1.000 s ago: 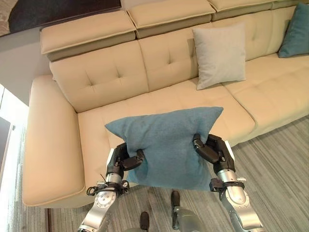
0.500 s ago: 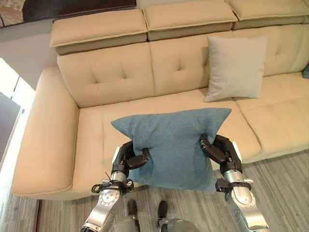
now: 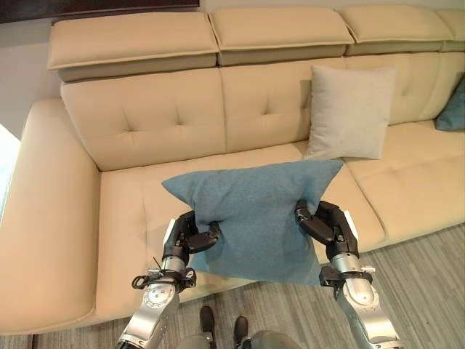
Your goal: Pick up all the scattered cushions and arrange them neatly on the sofa.
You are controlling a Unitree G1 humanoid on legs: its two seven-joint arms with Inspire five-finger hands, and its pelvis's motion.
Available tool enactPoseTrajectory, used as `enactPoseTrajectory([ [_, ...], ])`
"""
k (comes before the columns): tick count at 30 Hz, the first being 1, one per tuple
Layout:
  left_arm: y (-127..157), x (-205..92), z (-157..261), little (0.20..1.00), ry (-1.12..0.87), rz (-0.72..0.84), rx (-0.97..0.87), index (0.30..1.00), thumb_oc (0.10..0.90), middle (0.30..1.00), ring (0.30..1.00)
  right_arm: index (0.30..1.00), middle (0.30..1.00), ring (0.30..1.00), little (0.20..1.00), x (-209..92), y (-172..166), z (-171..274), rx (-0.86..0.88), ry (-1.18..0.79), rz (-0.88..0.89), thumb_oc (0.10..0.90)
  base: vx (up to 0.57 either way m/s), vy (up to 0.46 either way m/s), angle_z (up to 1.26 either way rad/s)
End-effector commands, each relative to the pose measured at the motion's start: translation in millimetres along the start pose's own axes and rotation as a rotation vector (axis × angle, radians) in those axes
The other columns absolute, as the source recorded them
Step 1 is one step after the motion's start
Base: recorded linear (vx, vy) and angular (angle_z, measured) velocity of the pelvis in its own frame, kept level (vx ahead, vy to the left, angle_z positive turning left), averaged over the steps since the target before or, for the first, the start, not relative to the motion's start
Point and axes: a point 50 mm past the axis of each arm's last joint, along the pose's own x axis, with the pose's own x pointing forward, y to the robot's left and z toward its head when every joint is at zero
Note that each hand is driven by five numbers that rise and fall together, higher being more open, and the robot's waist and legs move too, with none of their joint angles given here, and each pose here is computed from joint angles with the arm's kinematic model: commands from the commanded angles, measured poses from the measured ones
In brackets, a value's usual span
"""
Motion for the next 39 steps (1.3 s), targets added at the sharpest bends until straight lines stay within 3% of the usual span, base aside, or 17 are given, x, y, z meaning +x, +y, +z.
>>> enactPoseTrajectory([
  [1, -21, 3, 61, 0.3, -0.332, -0.138, -0.02, 0.3, 0.4, 0.3, 0.3, 0.3, 0.3, 0.3, 0.3, 14, 15, 63, 0.095, -0.346, 0.042, 0.4, 0.1, 0.016, 0.26],
  [20, -34, 4, 62, 0.3, -0.34, -0.188, -0.084, 0.3, 0.4, 0.3, 0.3, 0.3, 0.3, 0.3, 0.3, 10, -5, 60, 0.055, -0.339, -0.008, 0.4, 0.08, -0.047, 0.35],
  [30, -37, 4, 69, 0.3, -0.363, -0.196, -0.102, 0.3, 0.4, 0.3, 0.3, 0.3, 0.3, 0.3, 0.3, 9, -12, 57, 0.029, -0.316, -0.041, 0.4, 0.1, 0.137, 0.06],
  [39, -22, 9, 82, 0.3, -0.422, -0.141, -0.024, 0.3, 0.4, 0.3, 0.3, 0.3, 0.3, 0.3, 0.3, 21, 7, 60, 0.052, -0.324, -0.01, 0.4, 0.05, 0.189, -0.27],
])
